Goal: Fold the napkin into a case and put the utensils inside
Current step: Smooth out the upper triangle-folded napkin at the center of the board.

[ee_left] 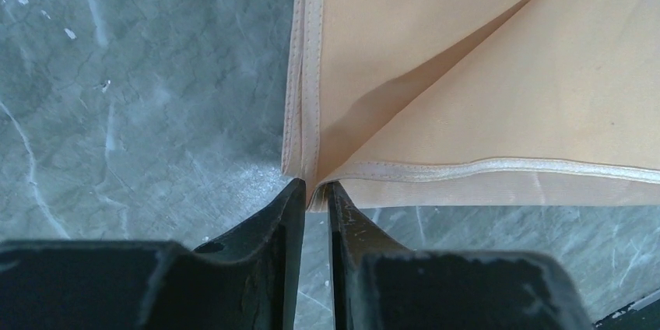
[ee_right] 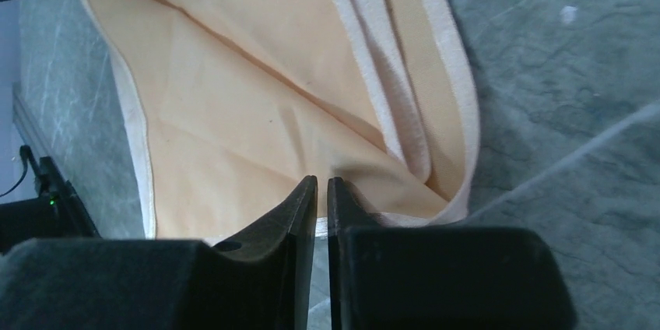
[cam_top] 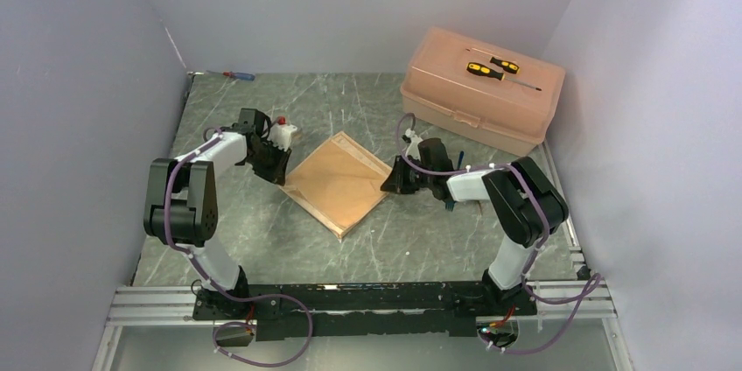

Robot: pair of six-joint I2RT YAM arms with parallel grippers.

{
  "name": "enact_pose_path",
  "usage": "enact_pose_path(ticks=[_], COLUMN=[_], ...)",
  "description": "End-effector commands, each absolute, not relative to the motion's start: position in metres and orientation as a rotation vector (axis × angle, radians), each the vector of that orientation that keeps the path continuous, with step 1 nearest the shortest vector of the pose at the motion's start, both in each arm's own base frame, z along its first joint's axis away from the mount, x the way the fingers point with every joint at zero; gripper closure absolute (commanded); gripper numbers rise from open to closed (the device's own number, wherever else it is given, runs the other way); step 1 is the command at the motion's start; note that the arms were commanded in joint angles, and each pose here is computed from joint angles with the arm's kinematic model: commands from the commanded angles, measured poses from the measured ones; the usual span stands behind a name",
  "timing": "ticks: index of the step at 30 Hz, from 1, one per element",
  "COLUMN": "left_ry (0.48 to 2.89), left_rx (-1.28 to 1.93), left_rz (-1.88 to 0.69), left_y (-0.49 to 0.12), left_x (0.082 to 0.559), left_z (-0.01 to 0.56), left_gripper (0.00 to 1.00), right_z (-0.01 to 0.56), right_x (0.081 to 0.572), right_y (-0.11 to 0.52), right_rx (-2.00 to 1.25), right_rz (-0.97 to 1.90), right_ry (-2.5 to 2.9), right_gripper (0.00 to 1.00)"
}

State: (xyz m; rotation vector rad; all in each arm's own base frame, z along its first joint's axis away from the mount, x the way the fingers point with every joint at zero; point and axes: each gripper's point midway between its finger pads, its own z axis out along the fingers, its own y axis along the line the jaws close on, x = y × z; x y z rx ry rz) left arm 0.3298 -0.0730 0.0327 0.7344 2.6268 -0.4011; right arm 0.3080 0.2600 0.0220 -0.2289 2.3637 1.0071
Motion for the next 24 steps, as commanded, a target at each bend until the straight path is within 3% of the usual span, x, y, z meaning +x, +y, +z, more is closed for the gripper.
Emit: enact_pose_path(ticks=[1, 11, 19, 24], left_ry=[2.613, 2.577, 2.575, 2.571], left_rx=[0.742, 0.752, 0.777, 0.789], left_rz=[-0.334, -0.31, -0.278, -0.272], left_y=[-0.067, -0.065, -0.061, -0.06], left_x=[0.336, 0.337, 0.342, 0.339], left_z=[0.026, 0.039, 0.039, 0.042], left_gripper=[0.77, 0.72, 0.71, 0.7], right_z=[0.044, 0.08, 0.072, 0.048], right_x=[0.304, 0.308, 0.245, 0.235], right_y=[0.271, 0.275, 0.347, 0.358], right_rx=[-0.333, -0.36, -0.605, -0.615], right_rz=[1.118, 1.186, 1.309, 1.298], right_ry=[2.278, 2.246, 2.23, 2.293], right_gripper=[0.82, 0.7, 0.77, 0.79])
